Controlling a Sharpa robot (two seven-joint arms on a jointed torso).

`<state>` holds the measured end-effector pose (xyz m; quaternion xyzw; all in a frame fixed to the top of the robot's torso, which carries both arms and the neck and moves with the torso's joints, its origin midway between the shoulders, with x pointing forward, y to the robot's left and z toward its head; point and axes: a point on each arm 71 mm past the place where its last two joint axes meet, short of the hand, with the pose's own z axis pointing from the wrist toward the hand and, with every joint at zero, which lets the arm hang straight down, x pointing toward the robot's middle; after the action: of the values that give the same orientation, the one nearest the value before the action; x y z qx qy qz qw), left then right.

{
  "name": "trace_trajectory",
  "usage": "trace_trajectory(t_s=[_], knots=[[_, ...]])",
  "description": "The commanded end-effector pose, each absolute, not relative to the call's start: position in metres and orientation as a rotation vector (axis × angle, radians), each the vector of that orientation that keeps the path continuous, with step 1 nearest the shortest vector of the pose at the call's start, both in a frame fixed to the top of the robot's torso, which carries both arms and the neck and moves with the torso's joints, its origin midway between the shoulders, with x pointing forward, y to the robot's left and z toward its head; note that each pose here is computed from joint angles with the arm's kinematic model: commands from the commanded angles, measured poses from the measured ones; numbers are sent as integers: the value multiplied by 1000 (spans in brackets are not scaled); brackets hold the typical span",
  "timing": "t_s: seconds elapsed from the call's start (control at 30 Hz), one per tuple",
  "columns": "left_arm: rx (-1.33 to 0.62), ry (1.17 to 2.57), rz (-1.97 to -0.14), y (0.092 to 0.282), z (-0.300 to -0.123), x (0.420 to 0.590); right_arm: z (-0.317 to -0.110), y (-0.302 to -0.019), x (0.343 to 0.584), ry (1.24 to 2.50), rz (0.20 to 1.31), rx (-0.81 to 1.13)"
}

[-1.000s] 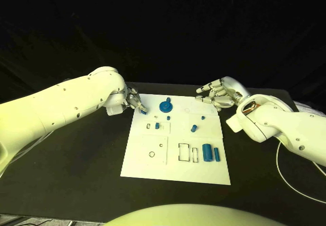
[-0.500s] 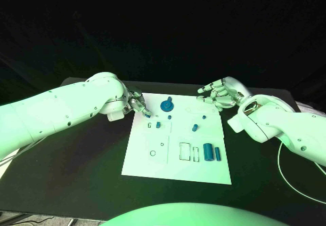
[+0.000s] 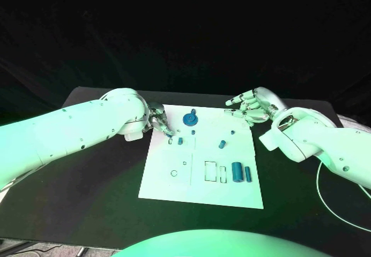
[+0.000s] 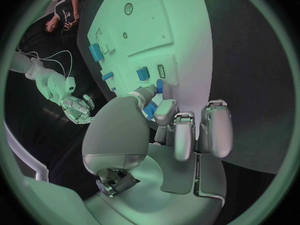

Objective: Assemble the parts on the task board

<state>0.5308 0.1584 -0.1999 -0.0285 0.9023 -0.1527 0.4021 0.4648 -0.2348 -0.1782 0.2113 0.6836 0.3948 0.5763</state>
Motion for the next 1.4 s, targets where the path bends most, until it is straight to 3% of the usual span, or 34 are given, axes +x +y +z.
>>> trace_trajectory(t_s=[0.03, 0.57, 1.4], knots=[[-19, 2287, -374, 156, -201, 529, -179, -233, 464, 1607, 935, 478], [22, 2364, -356, 155, -214, 523, -179, -233, 464, 1609, 935, 478], [12, 2396, -353, 155, -217, 522, -179, -234, 464, 1611, 934, 478]])
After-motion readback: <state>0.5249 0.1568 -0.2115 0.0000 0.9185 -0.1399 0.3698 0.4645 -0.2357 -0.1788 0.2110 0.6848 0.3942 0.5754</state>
